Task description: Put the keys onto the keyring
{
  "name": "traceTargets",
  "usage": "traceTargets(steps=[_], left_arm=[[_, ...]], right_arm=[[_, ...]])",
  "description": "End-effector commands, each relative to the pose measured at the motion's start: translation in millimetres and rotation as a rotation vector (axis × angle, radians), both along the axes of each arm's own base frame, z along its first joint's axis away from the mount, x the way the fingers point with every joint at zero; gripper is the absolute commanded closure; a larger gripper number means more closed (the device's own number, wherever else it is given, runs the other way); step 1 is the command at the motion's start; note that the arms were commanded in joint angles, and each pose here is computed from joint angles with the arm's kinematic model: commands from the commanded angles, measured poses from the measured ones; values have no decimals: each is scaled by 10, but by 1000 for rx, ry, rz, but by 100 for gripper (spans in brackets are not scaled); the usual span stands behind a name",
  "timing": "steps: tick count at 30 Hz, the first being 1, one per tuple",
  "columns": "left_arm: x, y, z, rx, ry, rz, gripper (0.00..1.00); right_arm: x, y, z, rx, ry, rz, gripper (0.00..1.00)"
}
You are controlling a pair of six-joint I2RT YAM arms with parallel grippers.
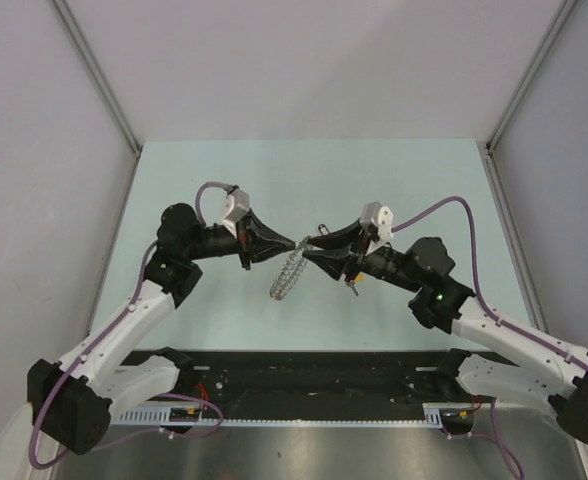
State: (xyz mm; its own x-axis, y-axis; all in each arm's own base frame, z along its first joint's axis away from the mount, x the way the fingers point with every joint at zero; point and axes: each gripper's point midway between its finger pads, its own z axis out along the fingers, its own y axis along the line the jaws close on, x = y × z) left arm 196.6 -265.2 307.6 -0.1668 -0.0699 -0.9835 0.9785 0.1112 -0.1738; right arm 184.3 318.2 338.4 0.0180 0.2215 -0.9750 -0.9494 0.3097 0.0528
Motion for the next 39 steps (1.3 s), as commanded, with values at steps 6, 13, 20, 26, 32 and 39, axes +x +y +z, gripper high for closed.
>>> traceTargets(steps=[6, 13, 20, 26, 32, 39], left_arm=[[145, 196, 25, 189, -132, 145, 100], [96, 270, -26, 252, -166, 151, 100], [36, 244, -144, 302, -159, 111, 100], [29, 216, -232, 330, -135, 93, 100], [31, 181, -289, 348, -119, 87, 100], [12, 156, -281, 345, -125, 82, 100]], right_arm=[[125, -311, -33, -179, 59, -169, 43], [233, -265, -208, -389, 66, -152, 35], [207, -48, -319, -506, 16, 54, 37], [177, 34, -366, -527, -33, 208, 45], [100, 153, -358, -515, -84, 287, 49], [126, 257, -344, -507, -97, 304, 55]])
